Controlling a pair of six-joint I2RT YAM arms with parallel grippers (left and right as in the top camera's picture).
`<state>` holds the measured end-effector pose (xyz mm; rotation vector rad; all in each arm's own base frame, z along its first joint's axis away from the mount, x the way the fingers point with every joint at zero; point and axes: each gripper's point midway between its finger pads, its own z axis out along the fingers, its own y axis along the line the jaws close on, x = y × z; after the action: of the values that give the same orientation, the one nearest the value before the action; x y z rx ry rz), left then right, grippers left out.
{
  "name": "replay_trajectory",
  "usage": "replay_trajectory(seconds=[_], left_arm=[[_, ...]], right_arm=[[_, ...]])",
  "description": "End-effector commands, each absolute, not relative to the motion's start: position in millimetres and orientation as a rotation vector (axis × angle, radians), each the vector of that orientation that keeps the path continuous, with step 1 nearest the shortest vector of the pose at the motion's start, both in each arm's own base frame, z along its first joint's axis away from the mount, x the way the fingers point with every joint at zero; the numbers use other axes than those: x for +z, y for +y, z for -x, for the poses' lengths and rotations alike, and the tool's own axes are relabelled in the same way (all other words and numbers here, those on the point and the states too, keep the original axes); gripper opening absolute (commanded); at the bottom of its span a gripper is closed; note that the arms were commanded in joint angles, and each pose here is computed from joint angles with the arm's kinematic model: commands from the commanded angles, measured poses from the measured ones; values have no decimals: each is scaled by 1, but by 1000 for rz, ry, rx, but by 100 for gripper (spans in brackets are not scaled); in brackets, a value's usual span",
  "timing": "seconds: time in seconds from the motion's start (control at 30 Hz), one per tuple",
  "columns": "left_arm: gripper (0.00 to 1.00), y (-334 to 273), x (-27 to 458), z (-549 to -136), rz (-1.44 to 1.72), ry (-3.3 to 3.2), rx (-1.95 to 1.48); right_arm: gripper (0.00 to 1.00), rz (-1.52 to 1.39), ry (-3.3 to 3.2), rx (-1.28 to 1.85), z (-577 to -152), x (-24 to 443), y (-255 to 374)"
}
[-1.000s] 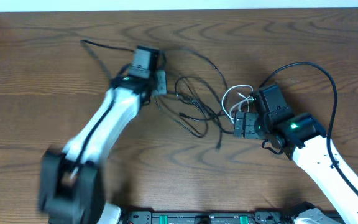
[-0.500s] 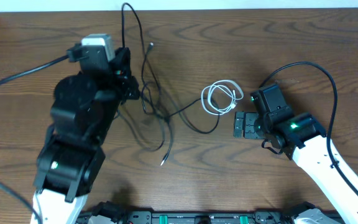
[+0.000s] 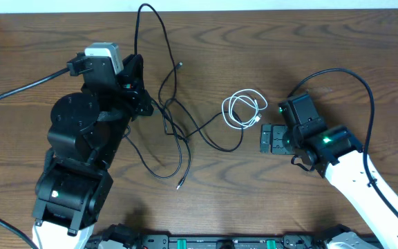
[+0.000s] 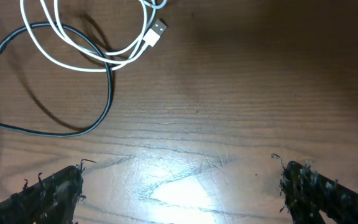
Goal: Untangle cables
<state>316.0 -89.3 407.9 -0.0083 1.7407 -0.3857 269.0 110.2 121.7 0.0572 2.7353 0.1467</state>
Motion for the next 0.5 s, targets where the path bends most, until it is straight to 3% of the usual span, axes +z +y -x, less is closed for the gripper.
replay_trajectory(seconds=[0.0,0.27,0.47], left_arm=[[8,-89,414,-315,0,1721,-383],[7,-88,409,-315,3,1743,-375],[8,-88,402,-314,-5,1772,-364]], right_arm=[[99,35,2746,174,-267,119,119],[99,289,2805,189,-264,81,148],[99,666,2805,122,-263,46,166]])
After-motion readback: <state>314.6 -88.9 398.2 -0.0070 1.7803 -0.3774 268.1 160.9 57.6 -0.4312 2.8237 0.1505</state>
